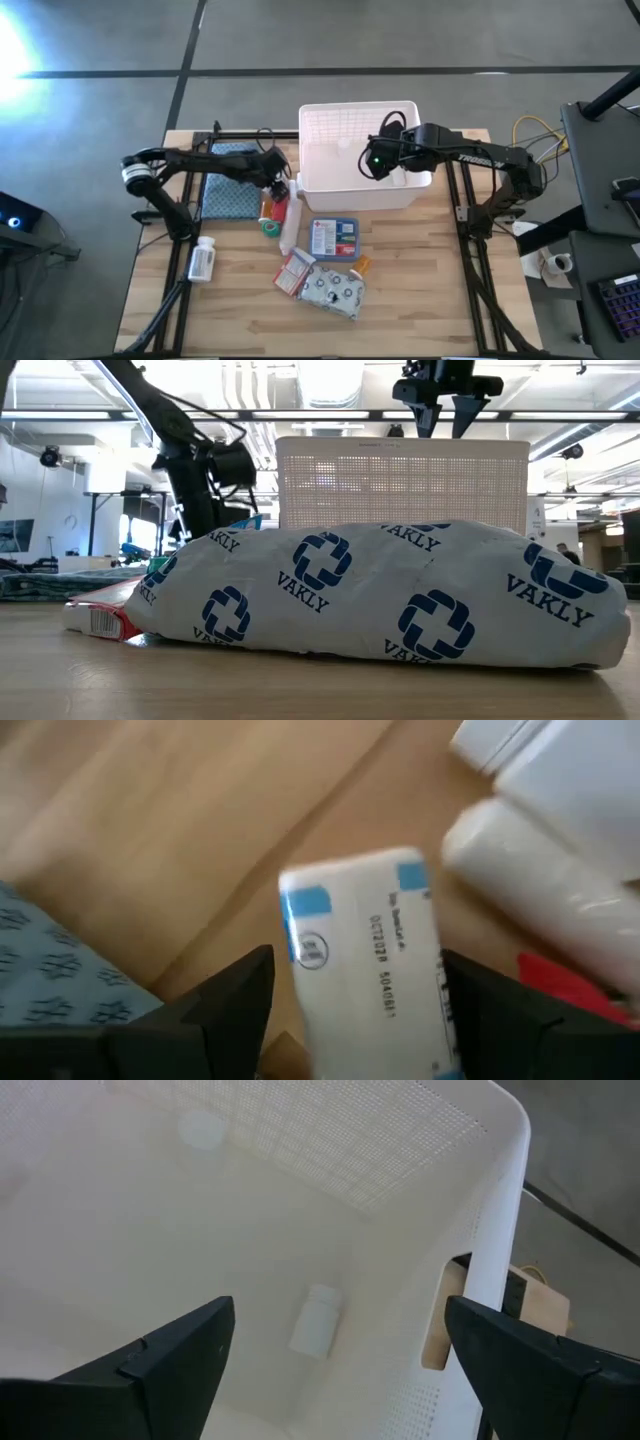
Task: Pick & place medical supplies in basket/bin
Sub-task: Put the white pill bottle into the white bin
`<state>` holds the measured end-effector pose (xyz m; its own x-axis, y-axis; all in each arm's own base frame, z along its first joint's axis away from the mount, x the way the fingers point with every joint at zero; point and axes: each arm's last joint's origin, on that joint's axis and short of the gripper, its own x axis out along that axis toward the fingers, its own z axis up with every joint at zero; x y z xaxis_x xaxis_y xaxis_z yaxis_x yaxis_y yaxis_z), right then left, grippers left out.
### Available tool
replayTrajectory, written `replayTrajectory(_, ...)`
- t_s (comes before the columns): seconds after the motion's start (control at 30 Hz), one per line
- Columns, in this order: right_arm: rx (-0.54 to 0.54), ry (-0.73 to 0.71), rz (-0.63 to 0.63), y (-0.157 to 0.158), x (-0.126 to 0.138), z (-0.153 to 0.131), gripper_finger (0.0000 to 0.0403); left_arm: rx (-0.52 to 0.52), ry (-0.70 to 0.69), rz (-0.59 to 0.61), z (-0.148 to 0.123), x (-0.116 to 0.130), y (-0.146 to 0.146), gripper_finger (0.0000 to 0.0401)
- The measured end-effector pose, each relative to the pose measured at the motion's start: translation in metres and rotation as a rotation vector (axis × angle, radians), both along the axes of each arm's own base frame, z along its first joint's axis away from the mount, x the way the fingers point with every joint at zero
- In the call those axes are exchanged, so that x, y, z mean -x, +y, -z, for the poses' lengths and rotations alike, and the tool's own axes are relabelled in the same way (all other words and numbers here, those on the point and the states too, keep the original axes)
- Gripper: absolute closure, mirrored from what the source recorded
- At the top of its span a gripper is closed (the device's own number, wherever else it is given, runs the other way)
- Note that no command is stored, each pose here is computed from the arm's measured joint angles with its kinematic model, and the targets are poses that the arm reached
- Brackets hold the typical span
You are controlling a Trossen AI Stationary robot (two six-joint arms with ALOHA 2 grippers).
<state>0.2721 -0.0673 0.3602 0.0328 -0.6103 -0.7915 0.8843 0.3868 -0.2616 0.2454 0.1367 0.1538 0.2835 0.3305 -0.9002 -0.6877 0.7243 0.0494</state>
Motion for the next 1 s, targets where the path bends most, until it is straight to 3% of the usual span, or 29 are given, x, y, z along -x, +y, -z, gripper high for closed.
replayTrajectory(0.13,0.0,0.001,0.0,0.0,0.0,0.0,0.0049,0.016,0.022,0.001,0.006,-0.001,0.0,0.0199)
replayTrajectory(0.27,0.018,0.007,0.0,0.0,0.0,0.0,0.0049,0.014,0.002,0.0,-0.008,0.0,-0.001,0.0268)
replayTrajectory(0.4,0.045,0.009,0.006,-0.001,0.0,-0.001,0.0049,-0.02,-0.058,-0.007,-0.048,0.002,-0.001,0.0269)
replayTrajectory(0.53,0.051,0.018,-0.002,-0.002,0.0,-0.001,0.0049,-0.058,-0.181,-0.058,-0.109,0.014,-0.011,0.0269)
replayTrajectory(0.67,0.084,0.028,0.0,-0.003,0.001,-0.001,0.0049,-0.122,-0.449,-0.099,-0.175,0.028,-0.034,0.0269)
replayTrajectory(0.8,0.107,0.033,0.001,-0.003,0.0,-0.002,0.0049,-0.26,-0.788,0.083,-0.236,0.017,-0.057,0.0269)
replayTrajectory(0.9,0.114,0.056,-0.025,-0.003,0.001,-0.002,0.0049,-0.37,-0.922,0.183,-0.255,-0.007,-0.058,0.0267)
replayTrajectory(1.0,0.105,0.057,-0.057,-0.002,0.006,-0.008,0.0049,-0.368,-0.85,0.138,-0.243,-0.033,-0.036,0.0212)
